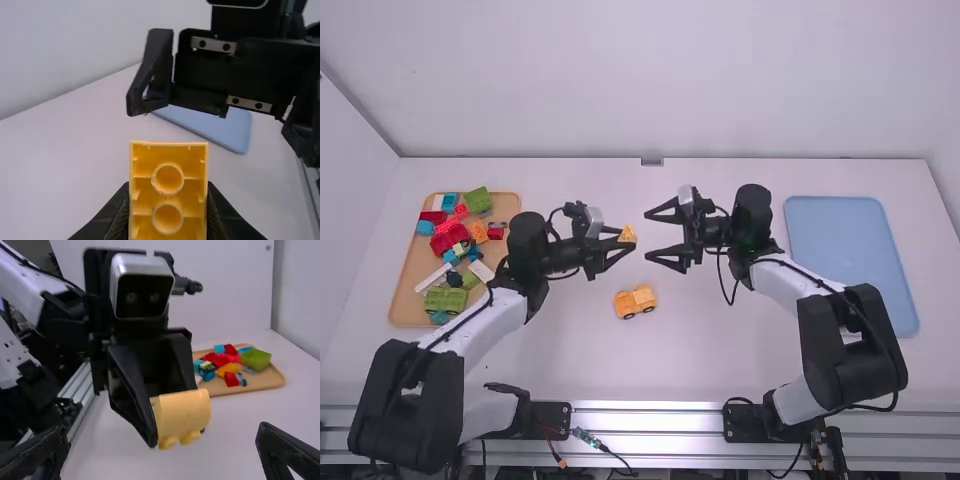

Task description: Assemble lego blocks to make yellow taxi

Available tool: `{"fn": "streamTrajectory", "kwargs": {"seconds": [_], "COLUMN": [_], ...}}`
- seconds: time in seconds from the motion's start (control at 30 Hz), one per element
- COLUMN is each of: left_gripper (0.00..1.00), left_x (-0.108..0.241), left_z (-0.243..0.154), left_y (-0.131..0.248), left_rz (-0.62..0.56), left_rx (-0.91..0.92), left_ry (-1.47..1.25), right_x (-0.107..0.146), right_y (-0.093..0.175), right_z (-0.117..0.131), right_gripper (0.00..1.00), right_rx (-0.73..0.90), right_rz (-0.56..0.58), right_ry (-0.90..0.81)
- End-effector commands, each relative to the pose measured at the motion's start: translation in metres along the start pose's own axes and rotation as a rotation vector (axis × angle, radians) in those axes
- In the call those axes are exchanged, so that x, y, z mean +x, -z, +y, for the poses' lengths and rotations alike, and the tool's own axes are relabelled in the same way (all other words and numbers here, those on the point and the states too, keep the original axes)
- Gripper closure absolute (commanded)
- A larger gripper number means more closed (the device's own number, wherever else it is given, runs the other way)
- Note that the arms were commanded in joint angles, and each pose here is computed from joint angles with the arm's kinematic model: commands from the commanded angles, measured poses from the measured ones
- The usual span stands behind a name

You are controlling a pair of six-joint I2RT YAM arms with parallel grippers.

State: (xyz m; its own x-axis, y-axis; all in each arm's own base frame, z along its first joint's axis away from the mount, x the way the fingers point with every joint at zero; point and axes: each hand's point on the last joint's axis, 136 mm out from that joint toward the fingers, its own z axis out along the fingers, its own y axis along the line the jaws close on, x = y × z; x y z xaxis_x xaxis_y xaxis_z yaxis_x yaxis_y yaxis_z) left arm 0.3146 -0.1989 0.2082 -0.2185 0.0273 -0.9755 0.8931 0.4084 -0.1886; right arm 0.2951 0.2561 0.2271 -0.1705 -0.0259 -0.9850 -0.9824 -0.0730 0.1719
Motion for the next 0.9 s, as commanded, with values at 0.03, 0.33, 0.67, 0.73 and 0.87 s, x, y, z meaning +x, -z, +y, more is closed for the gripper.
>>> {"fn": "streamTrajectory", "kwargs": {"seconds": [0.03,0.33,0.67,0.73,0.87], "left_gripper": [0.89,0.94,0.96,0.95,0.96], "left_x": [0.008,-0.004,-0.017,-0.019,-0.022], "left_z": [-0.016,-0.017,-0.025,-0.027,-0.028], "left_y": [-0.006,-0.009,-0.012,-0.012,-0.012], "left_rz": [-0.002,-0.083,-0.119,-0.127,-0.137], "left_rx": [0.126,0.198,0.219,0.223,0.226], "left_ry": [-0.014,-0.063,-0.068,-0.074,-0.093], "right_x": [-0.01,-0.01,-0.013,-0.016,-0.018], "right_y": [-0.001,-0.009,-0.009,-0.008,-0.009], "right_z": [0.004,0.009,0.009,0.01,0.01], "right_gripper": [0.08,0.12,0.26,0.3,0.31], "right_rx": [-0.036,-0.057,-0.056,-0.058,-0.052], "right_rz": [-0.006,-0.002,-0.009,-0.014,-0.019], "right_ry": [-0.087,-0.081,-0.049,-0.025,-0.006]}}
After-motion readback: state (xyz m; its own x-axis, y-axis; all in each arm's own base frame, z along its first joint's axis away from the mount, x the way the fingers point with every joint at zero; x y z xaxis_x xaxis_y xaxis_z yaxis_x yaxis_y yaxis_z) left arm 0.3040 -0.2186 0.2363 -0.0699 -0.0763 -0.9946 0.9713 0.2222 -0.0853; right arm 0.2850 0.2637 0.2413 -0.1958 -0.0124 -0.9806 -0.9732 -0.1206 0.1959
